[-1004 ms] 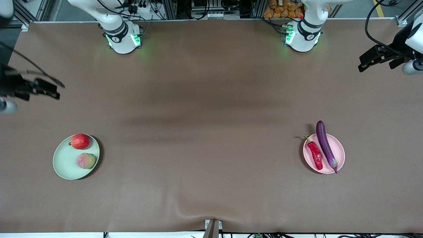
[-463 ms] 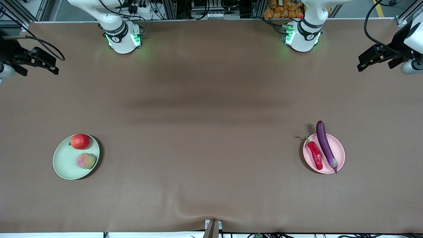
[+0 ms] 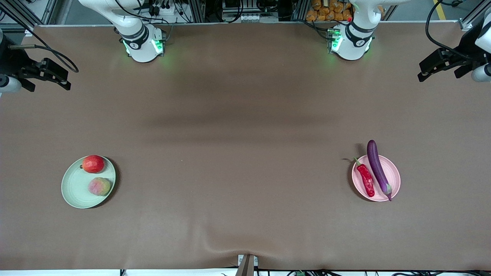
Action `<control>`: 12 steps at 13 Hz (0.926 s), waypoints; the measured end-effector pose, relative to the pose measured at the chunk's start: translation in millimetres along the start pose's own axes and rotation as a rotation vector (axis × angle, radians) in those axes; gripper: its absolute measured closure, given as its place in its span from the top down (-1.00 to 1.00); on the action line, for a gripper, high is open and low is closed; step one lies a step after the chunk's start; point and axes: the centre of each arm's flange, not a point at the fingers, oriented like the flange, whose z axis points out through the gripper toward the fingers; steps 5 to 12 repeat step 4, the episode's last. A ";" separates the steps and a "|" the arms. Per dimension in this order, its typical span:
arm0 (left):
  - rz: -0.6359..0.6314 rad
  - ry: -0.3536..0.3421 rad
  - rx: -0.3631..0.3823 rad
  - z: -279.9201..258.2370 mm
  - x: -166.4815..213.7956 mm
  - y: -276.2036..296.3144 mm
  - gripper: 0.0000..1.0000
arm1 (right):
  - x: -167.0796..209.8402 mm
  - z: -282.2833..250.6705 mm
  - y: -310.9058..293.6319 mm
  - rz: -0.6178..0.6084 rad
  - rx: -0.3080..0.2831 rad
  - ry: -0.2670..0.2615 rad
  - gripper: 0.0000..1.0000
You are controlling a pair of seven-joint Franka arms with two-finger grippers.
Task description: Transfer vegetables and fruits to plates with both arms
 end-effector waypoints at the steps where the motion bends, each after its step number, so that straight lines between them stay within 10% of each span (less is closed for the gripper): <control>1: 0.000 -0.003 0.001 0.3 -0.4 0.0 1.00 | 0.5 -0.1 -0.5 -0.001 0.002 0.004 1.00; 12: 0.000 -0.026 0.005 2.2 -2.8 -0.5 1.00 | 1.4 -0.5 -1.4 -0.002 0.005 0.012 1.00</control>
